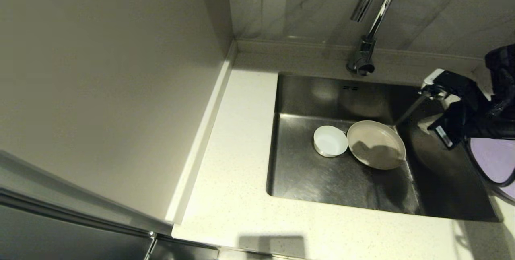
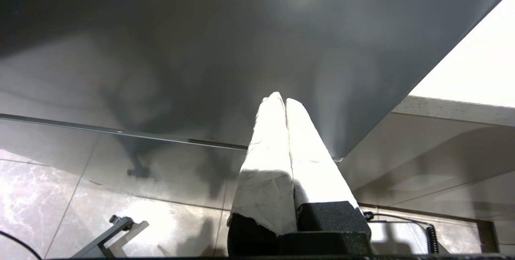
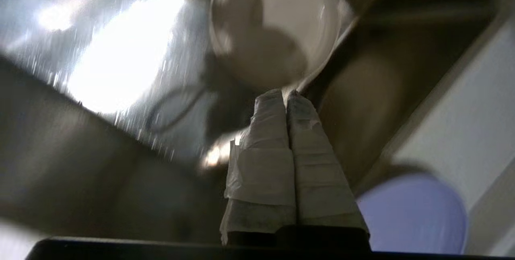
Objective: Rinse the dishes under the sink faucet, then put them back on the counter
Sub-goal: Put a bowl into the sink, then put a plate into the sink
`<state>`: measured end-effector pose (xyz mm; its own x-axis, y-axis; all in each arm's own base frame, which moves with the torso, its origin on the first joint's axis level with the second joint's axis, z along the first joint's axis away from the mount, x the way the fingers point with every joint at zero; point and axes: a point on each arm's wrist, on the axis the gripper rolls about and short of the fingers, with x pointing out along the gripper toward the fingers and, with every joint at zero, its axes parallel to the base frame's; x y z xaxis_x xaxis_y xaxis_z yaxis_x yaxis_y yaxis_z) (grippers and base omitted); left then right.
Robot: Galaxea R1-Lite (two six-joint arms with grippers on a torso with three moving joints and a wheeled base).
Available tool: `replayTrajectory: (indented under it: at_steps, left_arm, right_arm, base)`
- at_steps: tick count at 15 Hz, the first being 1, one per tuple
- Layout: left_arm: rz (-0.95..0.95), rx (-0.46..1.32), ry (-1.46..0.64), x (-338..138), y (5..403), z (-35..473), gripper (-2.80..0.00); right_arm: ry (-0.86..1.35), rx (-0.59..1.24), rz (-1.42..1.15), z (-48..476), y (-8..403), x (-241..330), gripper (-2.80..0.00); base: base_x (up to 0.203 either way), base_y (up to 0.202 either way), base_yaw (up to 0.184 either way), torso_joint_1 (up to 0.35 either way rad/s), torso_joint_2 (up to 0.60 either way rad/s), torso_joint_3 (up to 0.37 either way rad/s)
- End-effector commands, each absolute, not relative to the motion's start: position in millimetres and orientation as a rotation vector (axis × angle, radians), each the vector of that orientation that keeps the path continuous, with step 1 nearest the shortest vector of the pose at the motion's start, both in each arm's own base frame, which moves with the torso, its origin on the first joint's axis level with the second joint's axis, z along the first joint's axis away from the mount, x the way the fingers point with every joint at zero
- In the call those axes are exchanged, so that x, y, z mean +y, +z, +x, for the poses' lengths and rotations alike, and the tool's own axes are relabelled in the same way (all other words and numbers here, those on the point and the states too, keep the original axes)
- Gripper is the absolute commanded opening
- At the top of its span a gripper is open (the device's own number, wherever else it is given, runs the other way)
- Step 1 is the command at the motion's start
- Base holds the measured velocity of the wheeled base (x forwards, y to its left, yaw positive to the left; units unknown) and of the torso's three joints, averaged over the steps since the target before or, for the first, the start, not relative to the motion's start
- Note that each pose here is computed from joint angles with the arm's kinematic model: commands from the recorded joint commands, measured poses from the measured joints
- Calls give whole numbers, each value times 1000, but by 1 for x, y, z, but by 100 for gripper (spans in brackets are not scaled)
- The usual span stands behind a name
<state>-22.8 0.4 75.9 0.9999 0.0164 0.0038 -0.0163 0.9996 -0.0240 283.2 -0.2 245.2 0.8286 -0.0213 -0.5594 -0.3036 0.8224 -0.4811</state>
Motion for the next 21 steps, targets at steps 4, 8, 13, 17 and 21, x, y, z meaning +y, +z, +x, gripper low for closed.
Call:
replayTrajectory:
  at_steps: [4, 8, 13, 17, 21]
  left_arm:
    - [-25, -6, 17, 0, 76, -23, -280]
    - [-25, -6, 17, 0, 76, -23, -280]
    - [-25, -6, 17, 0, 76, -23, -280]
    - [-25, -6, 17, 0, 76, -23, -280]
    - [-25, -6, 17, 0, 76, -23, -280]
  right_arm:
    - [72, 750, -505, 247, 270, -42, -280]
    - [20, 834, -342, 232, 286, -48, -280]
    - [-128, 922, -245, 264, 268, -69, -280]
    - [-223, 924, -216, 281, 256, -93, -280]
    - [-232, 912, -220, 287, 253, -96, 0]
  base:
    - [0, 0, 0, 0, 0, 0]
    - [0, 0, 0, 0, 0, 0]
    - [0, 0, 0, 0, 0, 0]
    - [0, 0, 0, 0, 0, 0]
    - [0, 0, 0, 0, 0, 0]
